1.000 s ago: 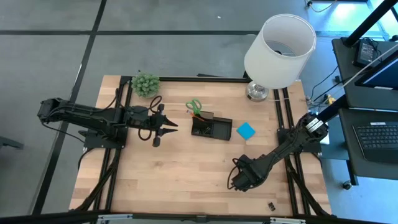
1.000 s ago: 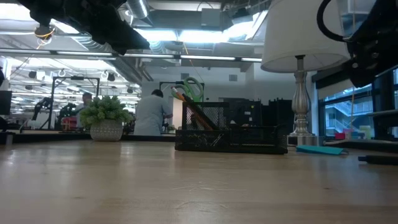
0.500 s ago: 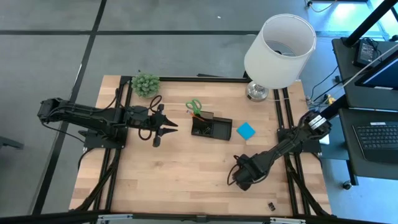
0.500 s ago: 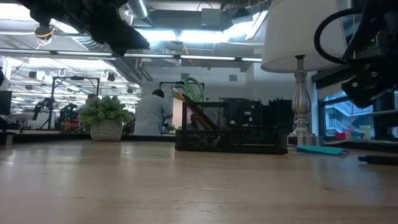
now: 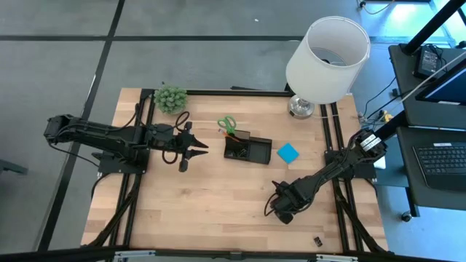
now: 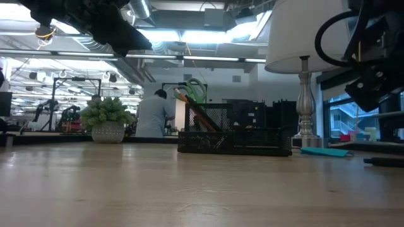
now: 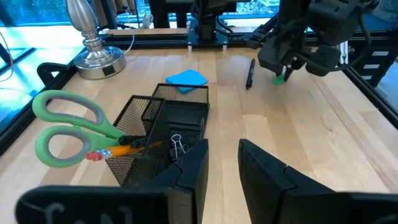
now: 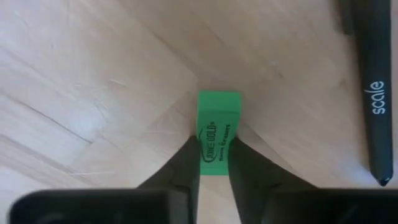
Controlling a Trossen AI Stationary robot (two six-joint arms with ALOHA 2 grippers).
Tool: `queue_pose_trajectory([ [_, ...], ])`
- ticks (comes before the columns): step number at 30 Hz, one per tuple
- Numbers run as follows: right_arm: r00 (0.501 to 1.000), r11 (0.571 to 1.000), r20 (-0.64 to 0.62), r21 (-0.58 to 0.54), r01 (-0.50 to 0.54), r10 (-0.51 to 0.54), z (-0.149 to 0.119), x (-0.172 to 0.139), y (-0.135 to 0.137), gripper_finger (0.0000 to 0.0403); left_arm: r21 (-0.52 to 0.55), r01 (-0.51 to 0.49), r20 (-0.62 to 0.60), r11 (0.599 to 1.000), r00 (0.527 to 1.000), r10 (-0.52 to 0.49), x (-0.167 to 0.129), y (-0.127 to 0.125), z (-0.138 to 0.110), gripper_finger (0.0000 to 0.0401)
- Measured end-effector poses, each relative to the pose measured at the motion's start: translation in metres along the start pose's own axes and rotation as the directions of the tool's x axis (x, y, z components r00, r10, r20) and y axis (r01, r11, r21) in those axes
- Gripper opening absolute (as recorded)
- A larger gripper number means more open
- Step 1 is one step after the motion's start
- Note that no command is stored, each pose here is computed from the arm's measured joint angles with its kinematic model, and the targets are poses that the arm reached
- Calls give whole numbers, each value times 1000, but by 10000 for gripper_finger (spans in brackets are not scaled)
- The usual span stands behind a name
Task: Pick and place office supplies into organizer
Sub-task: Put the green eraser into the black organizer
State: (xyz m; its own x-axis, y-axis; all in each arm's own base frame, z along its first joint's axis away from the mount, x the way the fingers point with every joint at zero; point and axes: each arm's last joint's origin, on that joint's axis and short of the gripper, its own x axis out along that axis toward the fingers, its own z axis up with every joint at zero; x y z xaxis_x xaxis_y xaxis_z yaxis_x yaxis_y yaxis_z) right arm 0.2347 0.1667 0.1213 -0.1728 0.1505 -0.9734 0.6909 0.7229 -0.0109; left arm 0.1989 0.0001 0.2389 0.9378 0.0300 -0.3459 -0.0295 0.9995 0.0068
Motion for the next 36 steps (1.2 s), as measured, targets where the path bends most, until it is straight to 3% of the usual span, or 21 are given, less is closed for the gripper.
queue_pose_trajectory([
  [4,1000,1000,17,-2,5,-5,0,-3,3,51,0,0,0,1000,1000,0,0,0,0,82],
  [9,999,1000,40,-25,-15,16,4,-18,16,49,0,0,0,1000,1000,0,0,0,0,82],
  [12,976,982,133,-92,-163,174,14,-38,37,49,0,0,0,1000,1000,0,0,0,0,82],
  [15,952,972,222,-149,-180,210,27,-50,44,49,6,0,-1,1000,1000,0,0,0,0,82],
  [18,891,952,349,-199,-233,291,44,-72,52,49,7,0,-2,1000,1000,0,0,0,0,82],
  [25,735,941,598,-293,-171,320,100,-108,48,49,-7,1,-4,1000,1000,-1,0,0,0,82],
  [29,698,938,646,-326,-115,309,131,-119,33,49,-7,1,-2,1000,1000,-1,0,0,0,82],
  [36,688,942,684,-335,1,242,173,-127,2,50,-7,1,-2,1000,1000,-1,0,0,0,82],
])
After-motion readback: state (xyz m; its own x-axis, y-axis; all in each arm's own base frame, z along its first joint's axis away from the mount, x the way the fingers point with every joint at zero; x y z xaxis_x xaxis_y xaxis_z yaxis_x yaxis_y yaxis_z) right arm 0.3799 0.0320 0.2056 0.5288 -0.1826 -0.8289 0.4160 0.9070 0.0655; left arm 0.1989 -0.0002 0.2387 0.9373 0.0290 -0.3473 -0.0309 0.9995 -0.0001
